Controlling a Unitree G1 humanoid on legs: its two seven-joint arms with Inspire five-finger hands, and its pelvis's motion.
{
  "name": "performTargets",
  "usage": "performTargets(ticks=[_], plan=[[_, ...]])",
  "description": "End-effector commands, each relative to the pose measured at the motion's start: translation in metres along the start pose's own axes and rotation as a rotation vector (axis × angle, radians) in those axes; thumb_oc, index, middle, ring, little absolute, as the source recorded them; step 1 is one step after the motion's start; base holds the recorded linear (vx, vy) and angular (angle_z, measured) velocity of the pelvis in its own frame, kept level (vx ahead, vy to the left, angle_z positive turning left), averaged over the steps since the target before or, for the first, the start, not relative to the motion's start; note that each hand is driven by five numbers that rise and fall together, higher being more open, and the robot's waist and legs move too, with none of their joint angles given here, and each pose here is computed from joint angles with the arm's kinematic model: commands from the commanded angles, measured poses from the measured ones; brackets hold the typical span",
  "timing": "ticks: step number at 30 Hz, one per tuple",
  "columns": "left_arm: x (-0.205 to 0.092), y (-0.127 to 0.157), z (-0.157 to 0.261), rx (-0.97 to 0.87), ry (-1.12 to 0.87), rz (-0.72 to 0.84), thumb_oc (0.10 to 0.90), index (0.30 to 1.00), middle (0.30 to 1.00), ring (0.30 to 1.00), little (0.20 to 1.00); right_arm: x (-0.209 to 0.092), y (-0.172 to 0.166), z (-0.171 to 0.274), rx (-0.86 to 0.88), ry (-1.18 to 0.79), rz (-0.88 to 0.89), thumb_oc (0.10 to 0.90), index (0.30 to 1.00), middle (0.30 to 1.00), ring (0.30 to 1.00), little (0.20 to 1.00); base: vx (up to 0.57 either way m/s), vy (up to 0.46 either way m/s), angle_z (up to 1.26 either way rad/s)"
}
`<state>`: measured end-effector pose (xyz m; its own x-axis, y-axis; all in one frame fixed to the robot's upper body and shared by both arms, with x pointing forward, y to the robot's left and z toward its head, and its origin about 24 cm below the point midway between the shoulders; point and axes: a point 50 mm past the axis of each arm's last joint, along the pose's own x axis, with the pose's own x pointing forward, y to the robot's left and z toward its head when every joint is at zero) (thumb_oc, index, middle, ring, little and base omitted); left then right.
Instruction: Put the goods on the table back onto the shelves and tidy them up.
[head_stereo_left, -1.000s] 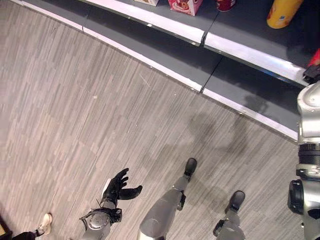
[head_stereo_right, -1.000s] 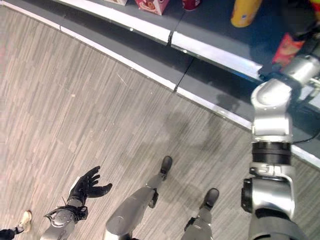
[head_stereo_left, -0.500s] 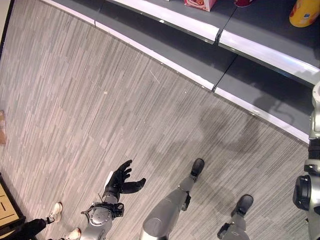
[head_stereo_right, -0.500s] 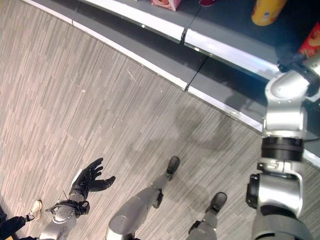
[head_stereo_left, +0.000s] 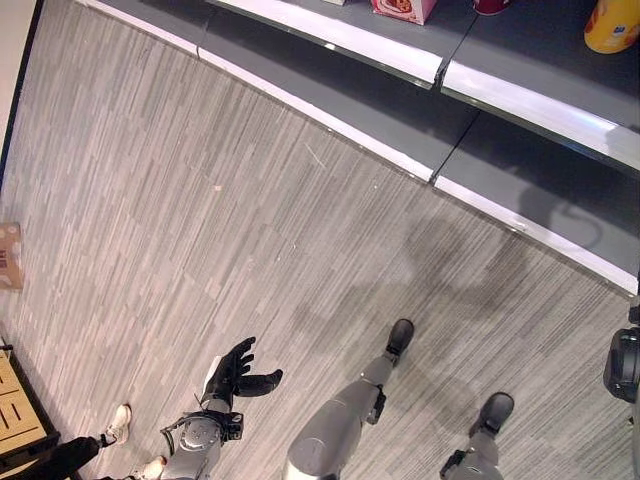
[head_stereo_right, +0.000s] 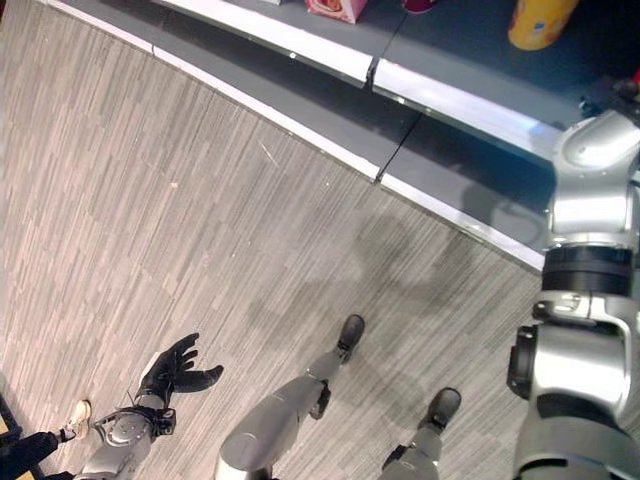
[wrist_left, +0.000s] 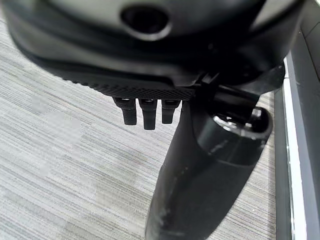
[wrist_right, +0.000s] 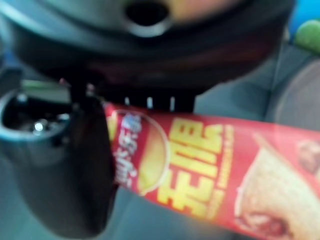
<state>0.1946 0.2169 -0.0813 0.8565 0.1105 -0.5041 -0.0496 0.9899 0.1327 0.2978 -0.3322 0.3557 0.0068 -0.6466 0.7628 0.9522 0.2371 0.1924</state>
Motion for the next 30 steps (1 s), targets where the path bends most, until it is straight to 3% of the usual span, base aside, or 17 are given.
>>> performTargets(ticks=[1,12,13,14,15,30], plan=[[-0.011,0.014,-0.016,0.052,0.036,0.055,0.800,0.900,0.900,0.900,0.900,0.033,-0.028,0.030,-0.005,-0.207,-0.123,0.400,0.300,0.300,0.300,0.300,0.00,0.000,0.00],[-0.010,0.014,-0.014,0.045,0.031,0.055,0.800,0.900,0.900,0.900,0.900,0.029,-0.024,0.021,-0.009,-0.152,-0.120,0.400,0.300,0.300,0.300,0.300,0.00,0.000,0.00],[-0.010,0.015,-0.014,0.043,0.035,0.061,0.800,0.900,0.900,0.900,0.900,0.027,-0.023,0.021,-0.007,-0.155,-0.121,0.613,0.620,0.620,0.620,0.620,0.00,0.000,0.00],[-0.009,0.015,-0.014,0.045,0.038,0.064,0.800,0.900,0.900,0.900,0.900,0.027,-0.023,0.021,-0.006,-0.150,-0.122,0.653,0.679,0.679,0.679,0.679,0.00,0.000,0.00],[-0.008,0.015,-0.014,0.047,0.038,0.067,0.800,0.900,0.900,0.900,0.900,0.025,-0.022,0.020,-0.007,-0.144,-0.120,0.800,0.900,0.900,0.900,0.900,0.00,0.000,0.00],[-0.002,0.017,-0.007,0.063,0.028,0.089,0.800,0.900,0.900,0.900,0.900,0.018,-0.015,0.017,0.007,-0.108,-0.106,0.800,0.900,0.900,0.900,0.900,-0.01,0.003,0.00]])
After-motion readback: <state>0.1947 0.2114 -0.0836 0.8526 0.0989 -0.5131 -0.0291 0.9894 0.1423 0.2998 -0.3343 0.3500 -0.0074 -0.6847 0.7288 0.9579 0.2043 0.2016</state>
